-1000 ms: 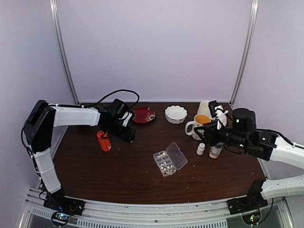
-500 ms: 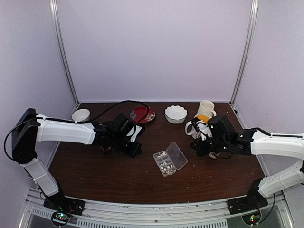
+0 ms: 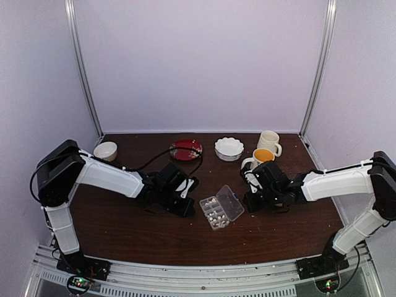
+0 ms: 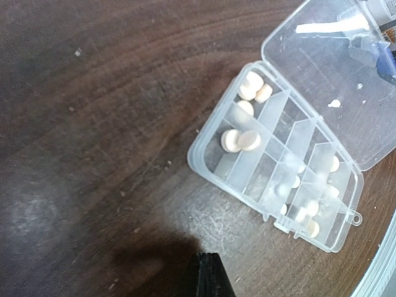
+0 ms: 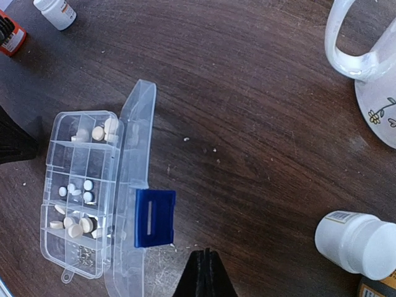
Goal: Sort the pills into containers
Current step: Close the lid of the pill container.
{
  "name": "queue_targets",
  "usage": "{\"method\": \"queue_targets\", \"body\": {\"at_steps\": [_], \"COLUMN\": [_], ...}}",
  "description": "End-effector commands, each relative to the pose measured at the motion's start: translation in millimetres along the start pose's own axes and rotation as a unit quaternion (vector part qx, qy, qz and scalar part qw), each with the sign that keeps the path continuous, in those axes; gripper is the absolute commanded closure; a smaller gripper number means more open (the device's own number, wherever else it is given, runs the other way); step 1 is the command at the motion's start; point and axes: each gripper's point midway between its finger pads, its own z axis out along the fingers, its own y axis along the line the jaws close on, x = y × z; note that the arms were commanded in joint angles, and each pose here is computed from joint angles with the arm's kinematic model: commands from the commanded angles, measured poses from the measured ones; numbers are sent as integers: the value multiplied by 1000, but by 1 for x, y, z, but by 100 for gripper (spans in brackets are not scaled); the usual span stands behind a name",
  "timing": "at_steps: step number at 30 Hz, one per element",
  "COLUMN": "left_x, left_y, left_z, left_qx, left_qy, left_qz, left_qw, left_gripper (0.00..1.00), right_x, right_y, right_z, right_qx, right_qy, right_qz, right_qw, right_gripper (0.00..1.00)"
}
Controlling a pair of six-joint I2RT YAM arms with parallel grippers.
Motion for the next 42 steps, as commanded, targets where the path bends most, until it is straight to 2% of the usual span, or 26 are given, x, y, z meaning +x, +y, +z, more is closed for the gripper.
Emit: {"method": "queue_targets", "body": {"at_steps": [1, 8, 16, 23, 30, 37, 42], "left_x": [-9, -11, -12, -12, -14, -31, -51], "left_y": [-12, -26, -32, -34, -33, -20, -53], "left_z": [16, 30, 33, 33, 31, -7, -29], "left_qx": [29, 64, 71, 73, 68, 15, 85], "left_qy": [-7, -10, -9, -10, -14, -74, -104], "left_qz": [-12, -15, -13, -16, -16, -6, 14], "left_qw": [999, 998, 997, 997, 997, 997, 991], "left_gripper": [100, 100, 100, 100, 100, 100, 100], "right_x": [-16, -24, -27, -15, 9, 25, 25], "right_y": [16, 44, 81, 98, 98, 91, 91], "right_z": [3, -3, -6, 5, 31, 45, 45], "right_qx": [-34, -90, -166, -202, -191, -175, -171], "right_qy": [-23, -40, -41, -12, 45, 73, 74], "right_qz": [9, 3, -20, -23, -23, -21, -23], "right_qw": [999, 995, 985, 979, 980, 982, 982], "right_gripper": [100, 100, 100, 100, 100, 100, 100]}}
